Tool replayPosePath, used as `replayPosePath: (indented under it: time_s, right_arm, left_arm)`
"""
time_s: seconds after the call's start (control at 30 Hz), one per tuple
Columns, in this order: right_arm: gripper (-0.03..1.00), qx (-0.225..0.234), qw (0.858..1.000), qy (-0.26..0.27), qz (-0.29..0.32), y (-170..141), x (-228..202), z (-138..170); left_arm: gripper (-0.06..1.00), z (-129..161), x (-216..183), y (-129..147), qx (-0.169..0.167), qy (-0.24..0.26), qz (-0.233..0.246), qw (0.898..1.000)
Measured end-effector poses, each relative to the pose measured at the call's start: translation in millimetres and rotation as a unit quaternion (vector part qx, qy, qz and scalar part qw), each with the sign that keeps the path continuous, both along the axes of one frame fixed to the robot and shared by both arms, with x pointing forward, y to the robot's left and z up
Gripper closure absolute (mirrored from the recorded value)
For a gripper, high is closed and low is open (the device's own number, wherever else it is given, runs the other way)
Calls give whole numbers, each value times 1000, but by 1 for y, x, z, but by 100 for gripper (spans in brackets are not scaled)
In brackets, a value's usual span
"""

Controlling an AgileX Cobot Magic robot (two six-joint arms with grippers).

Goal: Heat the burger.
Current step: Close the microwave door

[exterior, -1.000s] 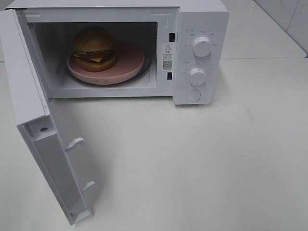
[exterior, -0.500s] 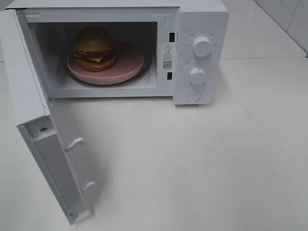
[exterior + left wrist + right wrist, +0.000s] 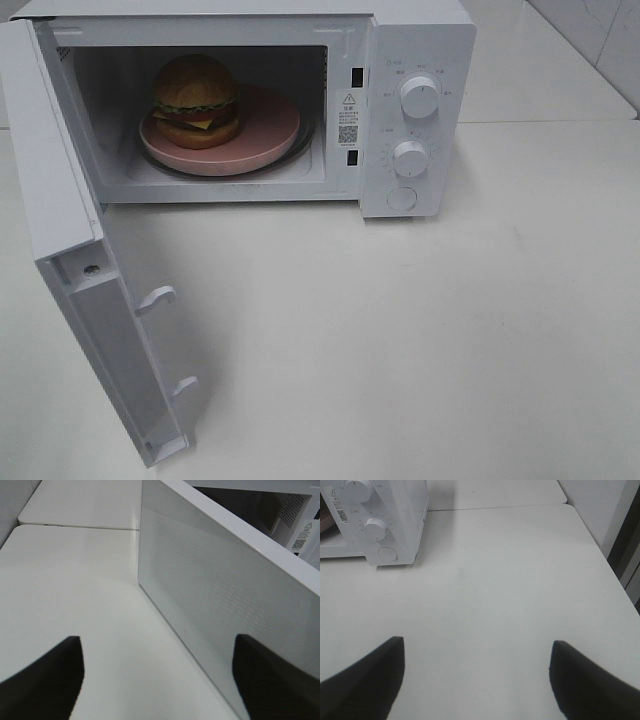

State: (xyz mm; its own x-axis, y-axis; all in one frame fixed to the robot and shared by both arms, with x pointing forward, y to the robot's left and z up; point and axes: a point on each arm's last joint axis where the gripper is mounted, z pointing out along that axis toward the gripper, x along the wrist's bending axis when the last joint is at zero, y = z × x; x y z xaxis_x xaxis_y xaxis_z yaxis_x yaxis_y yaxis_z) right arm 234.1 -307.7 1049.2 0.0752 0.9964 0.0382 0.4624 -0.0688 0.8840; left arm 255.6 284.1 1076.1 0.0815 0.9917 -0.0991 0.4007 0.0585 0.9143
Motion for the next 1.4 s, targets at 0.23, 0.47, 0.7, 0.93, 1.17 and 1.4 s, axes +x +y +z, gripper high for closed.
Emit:
replayPosePath:
  time_s: [0.23,0.47,0.7,0.93,1.17,1.4]
  right_arm:
    - [20,0,1000,0,0,0,0,0]
    - [20,0,1000,0,0,0,0,0]
    - [20,0,1000,0,0,0,0,0]
    - [20,0,1000,0,0,0,0,0]
    - [20,0,1000,0,0,0,0,0]
    - [20,0,1000,0,0,0,0,0]
  left_arm:
    - [66,5,26,4,-6,9,13,1000]
    - [94,6,48,8,-10,24,22,999]
    - [94,1,77,17,28,-4,45,999]
    - [94,-23,95,23,33,-45,69,996]
    - [94,-52,105,30,45,-82,100,991]
    - [94,-64,109,35,64,-119,117,984]
